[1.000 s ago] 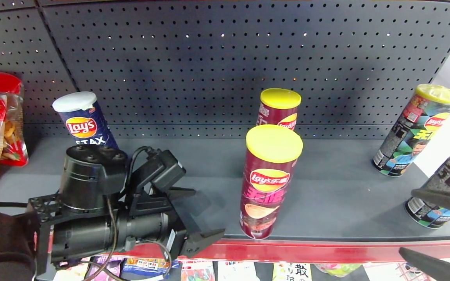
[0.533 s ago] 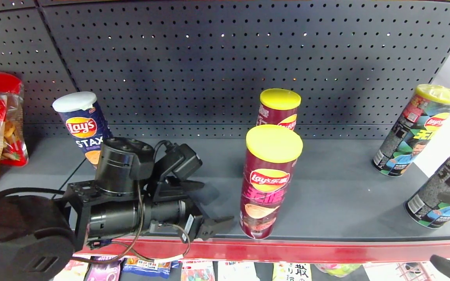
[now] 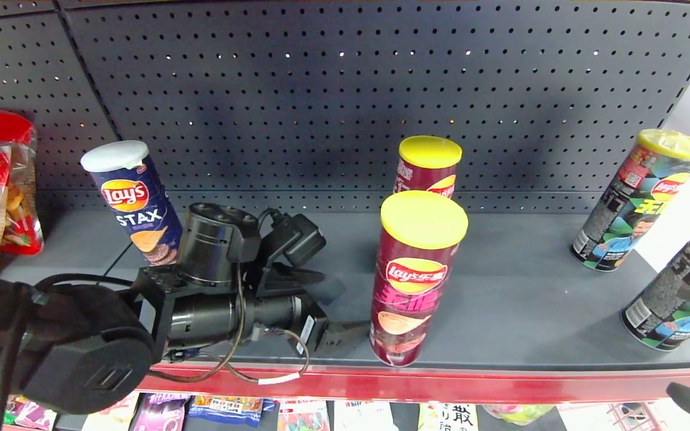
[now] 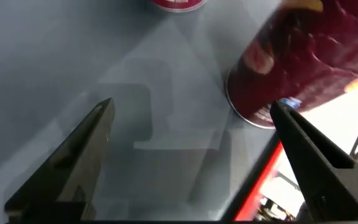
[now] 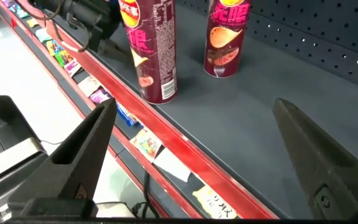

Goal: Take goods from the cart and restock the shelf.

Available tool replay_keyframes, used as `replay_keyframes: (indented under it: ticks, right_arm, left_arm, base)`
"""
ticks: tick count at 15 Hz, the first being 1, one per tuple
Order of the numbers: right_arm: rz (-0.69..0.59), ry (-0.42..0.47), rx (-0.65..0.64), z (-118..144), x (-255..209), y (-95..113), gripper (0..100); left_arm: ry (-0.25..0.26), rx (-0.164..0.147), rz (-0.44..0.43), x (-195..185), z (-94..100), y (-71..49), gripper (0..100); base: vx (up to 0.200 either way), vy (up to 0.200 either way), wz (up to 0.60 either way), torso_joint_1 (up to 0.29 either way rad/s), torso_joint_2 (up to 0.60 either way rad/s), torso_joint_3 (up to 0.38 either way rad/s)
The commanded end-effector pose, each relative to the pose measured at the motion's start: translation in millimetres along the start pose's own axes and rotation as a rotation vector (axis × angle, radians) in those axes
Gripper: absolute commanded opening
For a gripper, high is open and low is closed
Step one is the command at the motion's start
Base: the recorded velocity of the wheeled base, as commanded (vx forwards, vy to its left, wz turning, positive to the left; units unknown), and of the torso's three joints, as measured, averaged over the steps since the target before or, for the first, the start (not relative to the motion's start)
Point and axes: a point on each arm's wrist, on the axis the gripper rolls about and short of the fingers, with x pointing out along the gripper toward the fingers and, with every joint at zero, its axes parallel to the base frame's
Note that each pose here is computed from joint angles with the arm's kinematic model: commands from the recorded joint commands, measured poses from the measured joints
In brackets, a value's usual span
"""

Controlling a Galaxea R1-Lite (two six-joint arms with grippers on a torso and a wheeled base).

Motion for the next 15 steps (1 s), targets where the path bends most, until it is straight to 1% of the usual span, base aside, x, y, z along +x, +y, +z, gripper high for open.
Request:
replay_keyframes:
  ticks: [1,5,8,15]
  right_arm:
    - [0.002,0.006,0.001,-0.3,1.3,-0.3,100]
    - [0.002,0.009,0.016,-0.5,1.6,-0.4,100]
    - [0.002,0.012,0.019,-1.0,2.0,-0.4,100]
    - [0.003,0.019,0.021,-1.3,3.7,-0.9,100]
  left_arm:
    - [-0.001,0.001,-0.002,5.6,1.5,1.0,100]
    - [-0.011,0.007,-0.008,13.7,6.8,1.8,100]
    - [-0.005,0.009,-0.02,16.9,5.8,-0.6,100]
    - [-0.004,0.008,-0.02,19.3,5.6,0.5,100]
  base:
    - [0.0,0.0,0.0,0.0,0.0,0.0]
    - [0.0,0.0,0.0,0.0,0.0,0.0]
    - [0.0,0.0,0.0,0.0,0.0,0.0]
    - [0.0,0.0,0.0,0.0,0.0,0.0]
